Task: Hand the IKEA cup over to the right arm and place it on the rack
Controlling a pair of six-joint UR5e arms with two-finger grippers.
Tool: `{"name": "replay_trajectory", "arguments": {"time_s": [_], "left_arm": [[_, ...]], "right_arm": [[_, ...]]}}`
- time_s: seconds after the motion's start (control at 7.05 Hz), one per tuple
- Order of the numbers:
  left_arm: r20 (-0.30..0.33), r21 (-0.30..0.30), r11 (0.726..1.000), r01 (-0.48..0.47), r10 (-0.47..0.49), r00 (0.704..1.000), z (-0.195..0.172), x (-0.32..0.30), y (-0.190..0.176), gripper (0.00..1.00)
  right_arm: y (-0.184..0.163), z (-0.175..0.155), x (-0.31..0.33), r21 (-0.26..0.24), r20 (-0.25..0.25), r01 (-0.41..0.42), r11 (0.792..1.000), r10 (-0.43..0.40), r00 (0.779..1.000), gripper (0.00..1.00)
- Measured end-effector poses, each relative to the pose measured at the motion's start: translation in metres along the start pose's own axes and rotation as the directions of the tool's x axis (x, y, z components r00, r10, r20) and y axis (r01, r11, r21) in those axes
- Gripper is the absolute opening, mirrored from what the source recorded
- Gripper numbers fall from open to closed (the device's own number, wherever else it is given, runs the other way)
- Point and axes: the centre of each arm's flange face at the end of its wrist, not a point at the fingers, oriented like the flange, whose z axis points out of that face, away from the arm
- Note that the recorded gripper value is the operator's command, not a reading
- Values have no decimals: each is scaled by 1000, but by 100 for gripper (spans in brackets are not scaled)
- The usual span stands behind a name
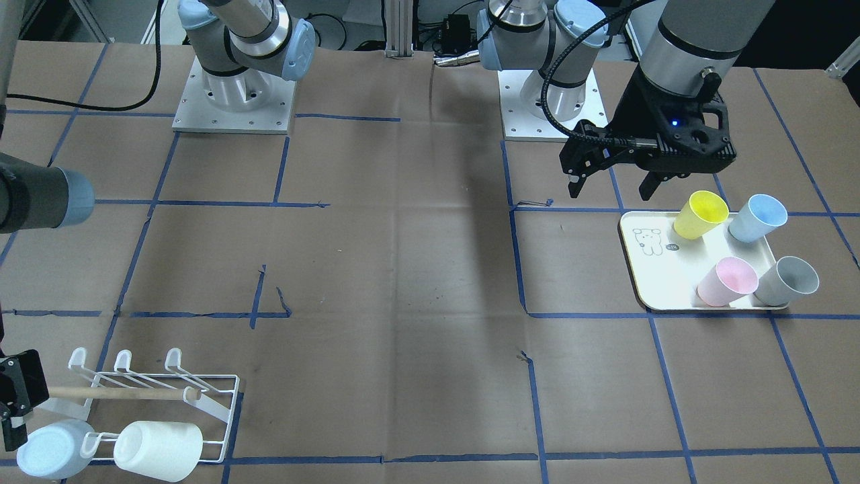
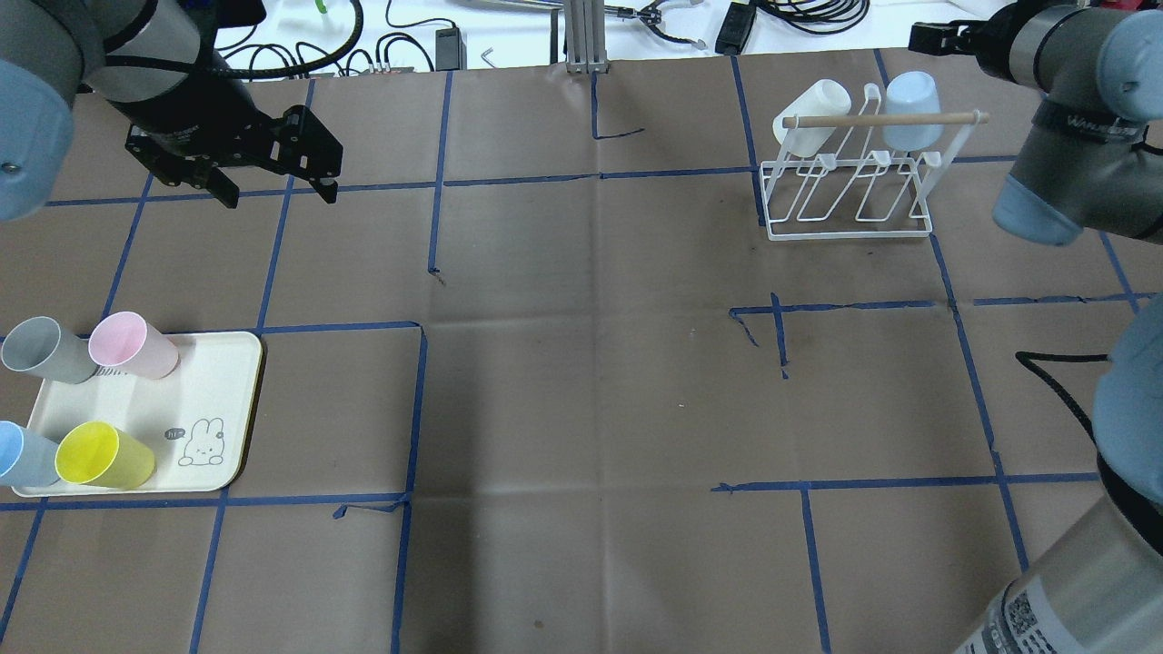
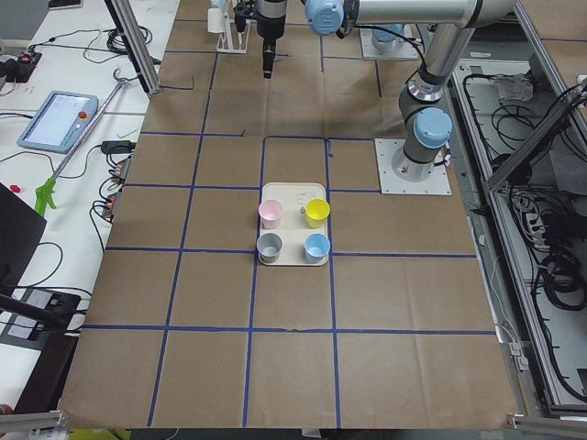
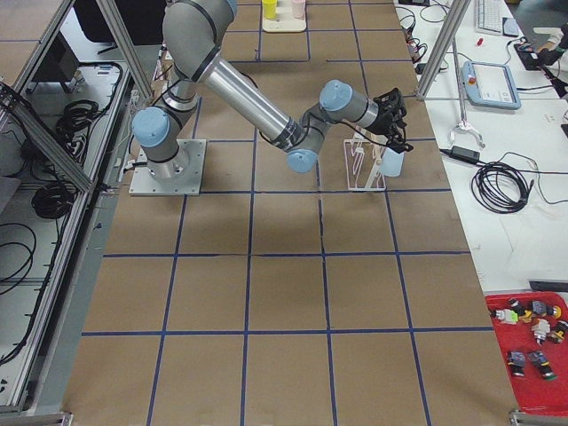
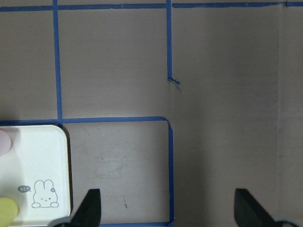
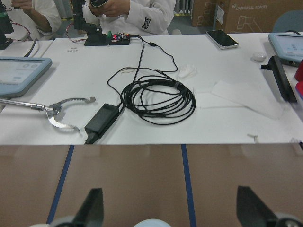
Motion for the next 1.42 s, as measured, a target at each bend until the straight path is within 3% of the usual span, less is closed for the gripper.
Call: {"name": "replay_trajectory", "arguments": {"time_s": [0.28, 0.57, 0.71, 1.13, 1.28, 1.42], "left_arm": [[3, -3, 1000, -6, 6, 1000, 2, 6, 1, 99], [5, -7, 1000, -10, 10, 1000, 3, 7, 1, 99], [12, -8, 1000, -12, 12, 1000, 4, 7, 1, 99], [24, -4, 1000, -15, 15, 1000, 4, 8, 1, 99], [24, -2, 1000, -16, 16, 1000, 4, 8, 1, 99], [24, -2, 1000, -16, 16, 1000, 4, 8, 1, 99]], "right_arm": [[-30, -34, -17, -129, 31, -31, 991, 36, 999, 100], [-46, -62, -61, -304, 32, -22, 952, 34, 999, 100], [-47, -80, -90, -394, 24, -14, 919, 25, 999, 100], [-47, -159, -181, -632, -43, -57, 773, 39, 998, 100], [-47, -178, -198, -683, -67, -88, 725, 57, 996, 100], [-50, -192, -212, -715, -72, -89, 693, 55, 996, 100]]}}
